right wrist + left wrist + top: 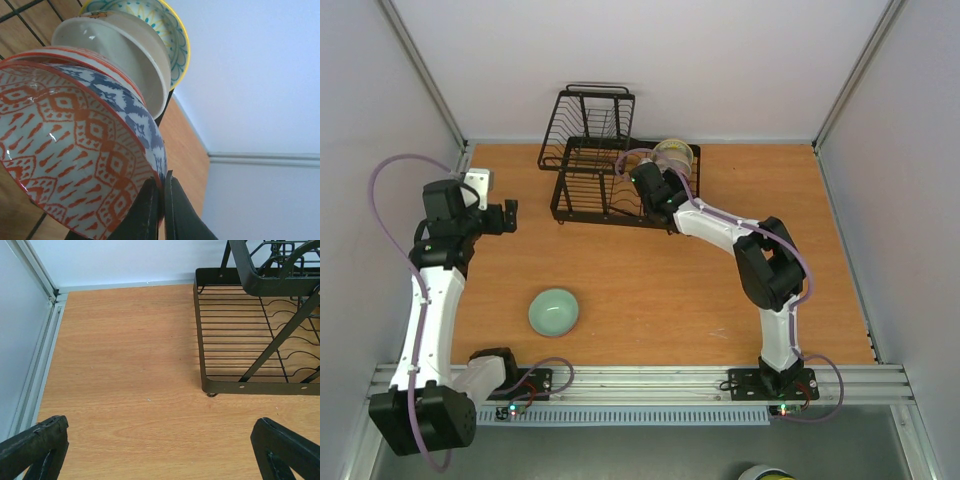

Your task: Load the bowls into the dish rack

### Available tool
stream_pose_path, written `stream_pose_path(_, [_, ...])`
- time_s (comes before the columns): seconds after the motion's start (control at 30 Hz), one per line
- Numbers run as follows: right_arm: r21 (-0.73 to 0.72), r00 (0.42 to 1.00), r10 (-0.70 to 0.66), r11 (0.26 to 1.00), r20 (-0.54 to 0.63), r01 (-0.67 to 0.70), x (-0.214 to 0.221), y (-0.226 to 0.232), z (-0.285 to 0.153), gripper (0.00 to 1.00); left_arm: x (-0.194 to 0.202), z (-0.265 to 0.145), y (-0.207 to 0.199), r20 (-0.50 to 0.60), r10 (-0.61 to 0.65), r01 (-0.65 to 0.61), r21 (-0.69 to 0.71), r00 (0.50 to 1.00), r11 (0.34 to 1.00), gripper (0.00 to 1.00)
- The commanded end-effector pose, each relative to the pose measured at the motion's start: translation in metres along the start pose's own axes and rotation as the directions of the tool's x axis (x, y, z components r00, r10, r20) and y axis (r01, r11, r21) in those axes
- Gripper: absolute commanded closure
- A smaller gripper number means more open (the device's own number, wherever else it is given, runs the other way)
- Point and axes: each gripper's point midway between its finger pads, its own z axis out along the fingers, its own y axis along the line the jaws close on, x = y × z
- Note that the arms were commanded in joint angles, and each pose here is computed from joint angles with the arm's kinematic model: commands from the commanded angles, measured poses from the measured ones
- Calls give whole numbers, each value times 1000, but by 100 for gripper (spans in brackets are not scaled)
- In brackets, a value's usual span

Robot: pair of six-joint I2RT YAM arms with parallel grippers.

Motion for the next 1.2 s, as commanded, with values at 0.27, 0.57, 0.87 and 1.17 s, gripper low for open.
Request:
stream_pose_path(0.27, [281, 991, -49, 960, 128, 11, -12, -35, 3, 99, -12, -4, 2, 31, -3, 3, -7, 1000, 1000, 1])
stream_pose_path(0.57, [205, 988, -72, 978, 138, 42, 6, -12, 2, 99, -14, -5, 3, 39, -5, 5, -9, 999, 1000, 1])
stream_pose_path(0.87, [7, 980, -87, 996, 180, 87, 14, 10, -12, 99, -15, -6, 4, 45, -1, 2, -18, 999, 1000, 1])
stream_pose_path(1.17, [-94, 983, -76, 991, 168, 93, 19, 23, -17, 99, -16, -8, 4, 49, -2, 3, -20, 999, 1000, 1])
